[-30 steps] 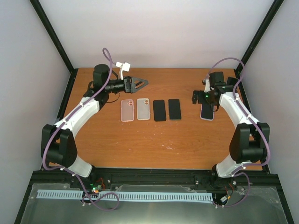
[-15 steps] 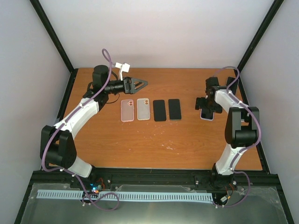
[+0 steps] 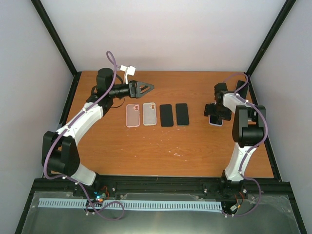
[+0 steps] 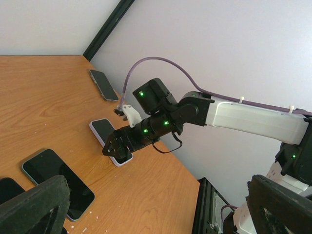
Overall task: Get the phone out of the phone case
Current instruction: Pick up the phone at the center of the board.
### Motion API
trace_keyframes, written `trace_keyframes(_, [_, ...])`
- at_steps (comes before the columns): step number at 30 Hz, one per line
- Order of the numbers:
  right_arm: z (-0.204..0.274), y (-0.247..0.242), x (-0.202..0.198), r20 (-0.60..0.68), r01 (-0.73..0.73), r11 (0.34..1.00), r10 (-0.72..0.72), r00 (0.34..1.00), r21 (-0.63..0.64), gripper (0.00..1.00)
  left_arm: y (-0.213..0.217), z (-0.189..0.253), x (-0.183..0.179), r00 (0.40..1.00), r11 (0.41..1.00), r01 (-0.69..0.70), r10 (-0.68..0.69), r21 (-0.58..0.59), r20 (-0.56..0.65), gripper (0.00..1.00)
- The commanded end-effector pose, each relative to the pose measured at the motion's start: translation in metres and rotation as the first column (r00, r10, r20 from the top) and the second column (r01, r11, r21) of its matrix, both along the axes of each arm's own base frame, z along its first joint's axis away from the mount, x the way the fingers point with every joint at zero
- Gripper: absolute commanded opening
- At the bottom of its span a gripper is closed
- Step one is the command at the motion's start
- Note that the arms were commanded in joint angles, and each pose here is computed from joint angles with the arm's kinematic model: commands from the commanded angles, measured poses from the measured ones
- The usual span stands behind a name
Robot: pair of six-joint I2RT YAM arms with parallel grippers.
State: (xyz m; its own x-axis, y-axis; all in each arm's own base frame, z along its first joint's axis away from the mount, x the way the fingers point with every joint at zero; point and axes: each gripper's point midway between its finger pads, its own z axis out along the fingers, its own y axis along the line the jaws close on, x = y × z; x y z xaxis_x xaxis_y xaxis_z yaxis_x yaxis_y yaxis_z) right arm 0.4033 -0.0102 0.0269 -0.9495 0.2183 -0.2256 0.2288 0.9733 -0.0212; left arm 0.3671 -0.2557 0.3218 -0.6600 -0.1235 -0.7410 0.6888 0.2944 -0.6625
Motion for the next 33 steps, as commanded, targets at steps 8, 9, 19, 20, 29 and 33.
trace_keyframes(8, [-0.022, -0.010, 0.010, -0.003, 0.045, 0.999, -0.045, 0.999, 0.002, 0.98, 0.003, 0.009, 0.001, 1.000, 1.000, -0.009, 0.009, -0.013, 0.030, 1.00])
trace_keyframes(9, [-0.025, -0.011, 0.009, -0.008, 0.047, 0.999, -0.047, 0.999, 0.001, 0.97, 0.003, 0.008, 0.002, 1.000, 1.000, -0.009, 0.009, -0.013, 0.026, 1.00])
trace_keyframes(19, [-0.025, -0.019, 0.004, -0.018, 0.066, 0.997, -0.066, 0.998, -0.031, 0.78, 0.005, 0.003, 0.008, 0.999, 0.999, -0.037, 0.037, 0.000, 0.009, 1.00])
trace_keyframes(20, [-0.022, -0.020, 0.004, -0.010, 0.067, 0.997, -0.067, 0.998, -0.034, 0.77, 0.005, 0.001, 0.008, 0.999, 0.999, -0.040, 0.040, 0.003, 0.008, 1.00])
trace_keyframes(29, [0.048, -0.007, 0.019, 0.197, 0.046, 0.998, -0.055, 0.979, 0.049, 0.74, 0.008, -0.010, 0.011, 0.997, 0.997, -0.074, 0.074, 0.013, -0.019, 1.00])
trace_keyframes(33, [0.094, 0.007, 0.026, 0.316, 0.014, 0.992, -0.053, 0.947, 0.122, 0.74, 0.009, -0.015, 0.012, 0.996, 0.996, -0.082, 0.082, 0.016, -0.025, 1.00])
